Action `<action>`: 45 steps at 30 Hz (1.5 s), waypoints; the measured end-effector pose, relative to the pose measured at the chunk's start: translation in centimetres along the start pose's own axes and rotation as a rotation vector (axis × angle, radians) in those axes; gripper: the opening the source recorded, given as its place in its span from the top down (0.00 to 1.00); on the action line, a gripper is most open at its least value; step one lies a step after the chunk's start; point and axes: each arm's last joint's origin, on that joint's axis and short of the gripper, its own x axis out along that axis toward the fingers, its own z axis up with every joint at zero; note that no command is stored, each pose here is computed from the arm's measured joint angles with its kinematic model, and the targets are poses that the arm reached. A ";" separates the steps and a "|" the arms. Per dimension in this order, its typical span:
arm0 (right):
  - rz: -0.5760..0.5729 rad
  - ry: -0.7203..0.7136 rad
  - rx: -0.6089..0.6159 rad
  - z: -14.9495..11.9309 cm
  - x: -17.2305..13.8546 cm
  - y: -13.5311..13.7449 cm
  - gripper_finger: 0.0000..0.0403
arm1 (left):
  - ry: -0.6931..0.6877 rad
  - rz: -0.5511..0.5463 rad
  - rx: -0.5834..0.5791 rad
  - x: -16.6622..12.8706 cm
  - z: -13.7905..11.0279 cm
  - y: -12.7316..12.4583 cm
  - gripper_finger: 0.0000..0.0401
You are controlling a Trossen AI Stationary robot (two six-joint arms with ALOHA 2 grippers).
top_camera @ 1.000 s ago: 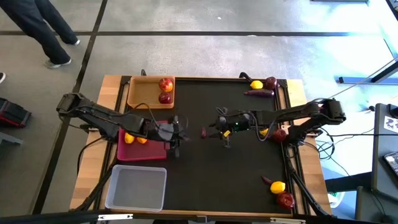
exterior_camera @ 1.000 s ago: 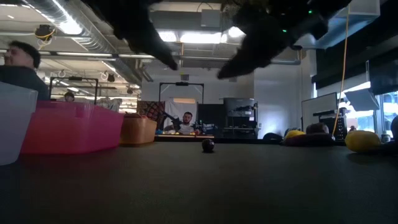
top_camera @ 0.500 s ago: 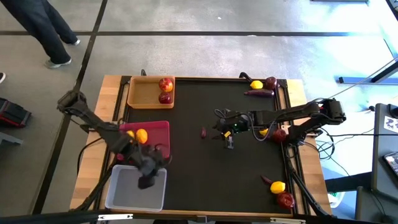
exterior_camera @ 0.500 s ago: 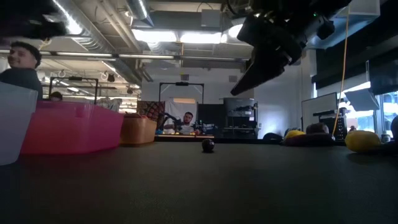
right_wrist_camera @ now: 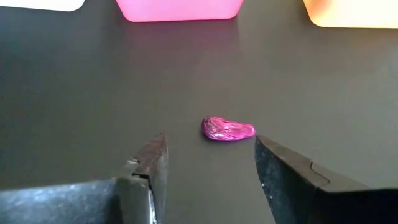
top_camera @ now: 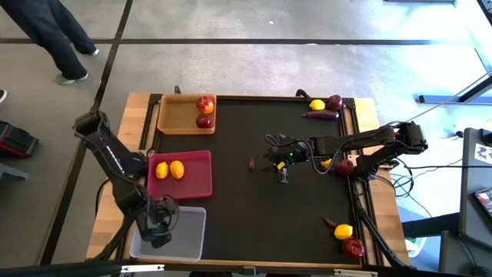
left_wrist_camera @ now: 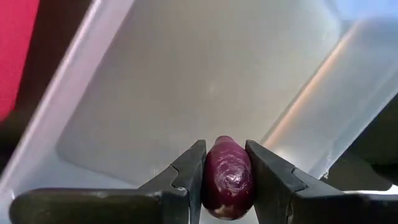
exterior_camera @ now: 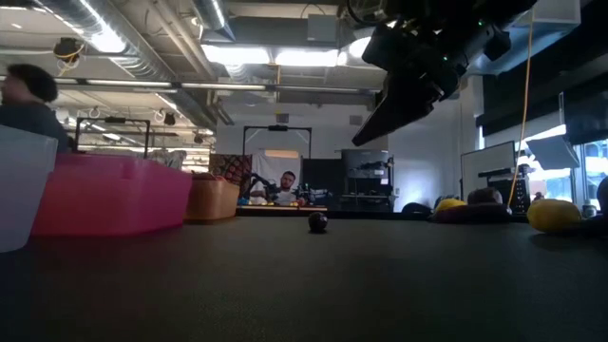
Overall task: Sort produce into baskets
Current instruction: Put the top left eggplant into the transparent bin, then put the middle left eggplant into the transparent bin
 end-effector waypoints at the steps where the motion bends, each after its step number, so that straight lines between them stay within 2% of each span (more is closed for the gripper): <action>1: 0.000 0.000 0.000 0.0 0.0 0.0 0.52 | 0.005 0.008 -0.012 0.2 -0.3 0.2 0.75; 13: -0.041 0.002 0.000 0.0 0.0 -0.1 0.52 | 0.123 0.206 -0.107 1.4 -1.5 2.9 0.74; 18: -0.041 0.002 0.000 0.0 0.0 -0.1 0.52 | 0.112 0.270 -0.137 1.2 -1.5 3.5 0.62; 23: -0.041 0.002 0.000 0.0 0.0 -0.1 0.52 | 0.126 0.267 -0.137 1.2 -1.5 3.5 0.47; 28: -0.041 0.002 0.000 0.0 0.0 -0.1 0.52 | 0.134 0.230 -0.099 0.7 -1.5 2.7 0.43; 32: -0.040 0.002 0.000 0.0 0.0 -0.1 0.52 | 0.040 0.151 -0.053 -0.9 -0.9 1.6 0.44; 38: -0.022 -0.005 0.002 -0.2 1.4 0.0 0.52 | -0.199 0.019 0.007 -3.6 0.8 0.6 0.46; 45: -0.042 -0.068 0.081 -0.4 4.3 0.0 0.52 | -0.419 0.031 0.036 -4.4 3.0 0.8 0.47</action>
